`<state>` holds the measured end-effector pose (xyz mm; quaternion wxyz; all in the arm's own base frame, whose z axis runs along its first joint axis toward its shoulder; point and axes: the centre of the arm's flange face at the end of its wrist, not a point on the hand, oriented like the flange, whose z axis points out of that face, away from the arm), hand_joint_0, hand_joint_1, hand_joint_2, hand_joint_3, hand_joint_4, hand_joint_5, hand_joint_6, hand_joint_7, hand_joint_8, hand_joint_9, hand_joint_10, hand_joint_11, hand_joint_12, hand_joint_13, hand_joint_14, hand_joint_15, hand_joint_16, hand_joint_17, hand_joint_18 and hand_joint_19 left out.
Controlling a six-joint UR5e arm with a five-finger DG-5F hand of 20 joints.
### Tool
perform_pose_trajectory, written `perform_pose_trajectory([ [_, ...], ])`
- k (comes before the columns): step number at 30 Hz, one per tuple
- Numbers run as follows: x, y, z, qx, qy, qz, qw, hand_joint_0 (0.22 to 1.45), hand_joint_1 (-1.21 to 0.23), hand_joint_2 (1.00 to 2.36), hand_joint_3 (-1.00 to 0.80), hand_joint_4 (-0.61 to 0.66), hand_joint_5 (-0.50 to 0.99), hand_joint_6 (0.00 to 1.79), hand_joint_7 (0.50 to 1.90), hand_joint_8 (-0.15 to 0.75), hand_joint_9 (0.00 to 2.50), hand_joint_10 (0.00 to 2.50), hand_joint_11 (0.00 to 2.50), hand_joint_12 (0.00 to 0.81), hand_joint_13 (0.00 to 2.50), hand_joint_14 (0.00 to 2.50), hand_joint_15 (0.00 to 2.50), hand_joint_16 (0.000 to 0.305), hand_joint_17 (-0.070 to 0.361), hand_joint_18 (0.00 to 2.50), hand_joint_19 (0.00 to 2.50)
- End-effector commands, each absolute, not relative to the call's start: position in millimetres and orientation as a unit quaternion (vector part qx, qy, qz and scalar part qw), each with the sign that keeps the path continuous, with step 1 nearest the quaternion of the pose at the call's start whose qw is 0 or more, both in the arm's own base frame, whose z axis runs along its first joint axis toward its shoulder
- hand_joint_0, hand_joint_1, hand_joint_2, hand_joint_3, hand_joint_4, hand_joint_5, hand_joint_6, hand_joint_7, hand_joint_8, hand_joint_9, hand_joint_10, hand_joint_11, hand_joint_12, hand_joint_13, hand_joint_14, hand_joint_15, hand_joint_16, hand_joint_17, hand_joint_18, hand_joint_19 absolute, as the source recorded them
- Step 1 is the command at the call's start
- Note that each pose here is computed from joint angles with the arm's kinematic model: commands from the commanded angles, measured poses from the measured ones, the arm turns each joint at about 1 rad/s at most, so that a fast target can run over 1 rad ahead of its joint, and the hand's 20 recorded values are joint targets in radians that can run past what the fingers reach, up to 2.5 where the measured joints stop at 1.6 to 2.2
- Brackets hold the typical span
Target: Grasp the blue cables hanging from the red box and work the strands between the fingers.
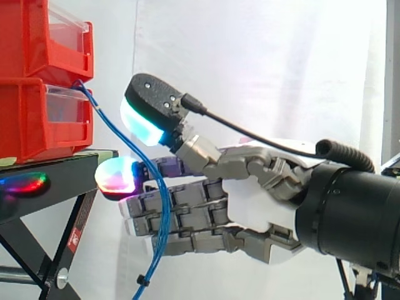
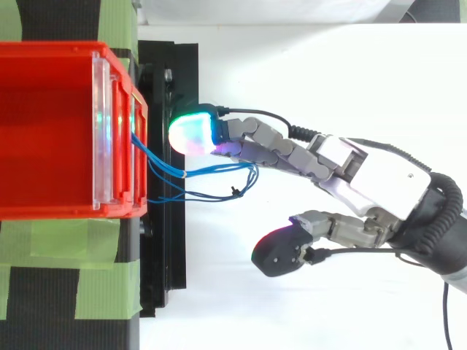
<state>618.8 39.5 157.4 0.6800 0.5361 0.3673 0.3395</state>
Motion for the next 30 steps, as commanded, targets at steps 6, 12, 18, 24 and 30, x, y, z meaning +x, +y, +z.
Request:
perform_pose_trajectory([
  [6, 625.8, 41.7, 151.9, 0.541, 0.361, 0.344, 0.678, 0.78, -0.51, 1.00, -1.00, 0.24, -0.22, 0.01, 0.69, 0.321, 0.30, 0.00, 0.16, 0.385, 0.28, 0.01, 0.23, 0.061, 0.138, 0.34, 0.24],
  [12, 628.9, 43.1, 154.4, 0.536, 0.363, 0.339, 0.682, 0.78, -0.51, 1.00, -1.00, 0.24, -0.22, 0.01, 0.68, 0.320, 0.30, 0.00, 0.16, 0.386, 0.30, 0.01, 0.23, 0.061, 0.137, 0.35, 0.25],
  [18, 630.2, 44.6, 156.0, 0.533, 0.363, 0.337, 0.686, 0.78, -0.51, 1.00, -1.00, 0.24, -0.22, 0.01, 0.69, 0.320, 0.30, 0.00, 0.16, 0.386, 0.31, 0.01, 0.25, 0.061, 0.137, 0.36, 0.27],
  [24, 629.9, 43.5, 155.2, 0.535, 0.361, 0.331, 0.689, 0.78, -0.51, 1.00, -1.00, 0.24, -0.22, 0.01, 0.68, 0.320, 0.31, 0.00, 0.16, 0.387, 0.32, 0.01, 0.25, 0.061, 0.136, 0.37, 0.27],
  [30, 629.8, 43.3, 156.0, 0.535, 0.361, 0.328, 0.690, 0.78, -0.51, 1.00, -1.00, 0.24, -0.22, 0.01, 0.68, 0.322, 0.31, 0.00, 0.16, 0.388, 0.33, 0.01, 0.26, 0.060, 0.136, 0.38, 0.28],
])
